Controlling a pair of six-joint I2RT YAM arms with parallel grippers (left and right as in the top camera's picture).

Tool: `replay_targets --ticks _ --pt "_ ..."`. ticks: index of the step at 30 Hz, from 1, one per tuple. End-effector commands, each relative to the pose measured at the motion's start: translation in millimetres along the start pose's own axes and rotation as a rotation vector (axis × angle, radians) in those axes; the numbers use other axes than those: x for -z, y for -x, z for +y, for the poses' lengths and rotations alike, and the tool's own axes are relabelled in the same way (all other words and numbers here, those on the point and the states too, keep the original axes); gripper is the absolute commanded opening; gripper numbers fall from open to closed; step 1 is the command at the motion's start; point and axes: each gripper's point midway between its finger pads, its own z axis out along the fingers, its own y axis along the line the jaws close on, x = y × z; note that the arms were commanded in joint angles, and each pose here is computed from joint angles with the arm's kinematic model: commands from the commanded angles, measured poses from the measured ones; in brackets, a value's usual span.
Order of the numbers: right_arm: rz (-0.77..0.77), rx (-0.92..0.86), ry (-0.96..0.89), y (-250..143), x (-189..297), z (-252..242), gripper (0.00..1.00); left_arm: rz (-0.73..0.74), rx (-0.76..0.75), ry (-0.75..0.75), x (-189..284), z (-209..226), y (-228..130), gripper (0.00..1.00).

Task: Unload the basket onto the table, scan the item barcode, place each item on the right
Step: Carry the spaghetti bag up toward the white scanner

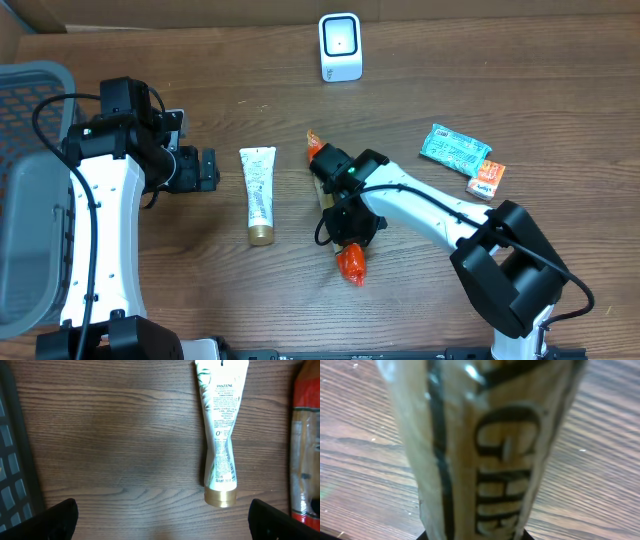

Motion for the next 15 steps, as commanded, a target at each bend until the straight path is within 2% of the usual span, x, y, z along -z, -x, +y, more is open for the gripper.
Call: replay_targets --ticks 1,9,15 --pt "-0.115 0.041 0.067 17.8 43.7 4.9 0.04 0.002 -0.021 -0.001 -0.7 -0.5 0.1 1.0" --pt "-0.296 0.253 0.375 7.7 137.2 44.3 0.04 0.002 -0.021 -0.001 -0.7 -0.5 0.1 0.99" --pt "-0.456 0.298 0.617 -4.4 215.9 49.5 0.04 0.002 -0.021 -0.001 -0.6 -0.5 0.1 0.99"
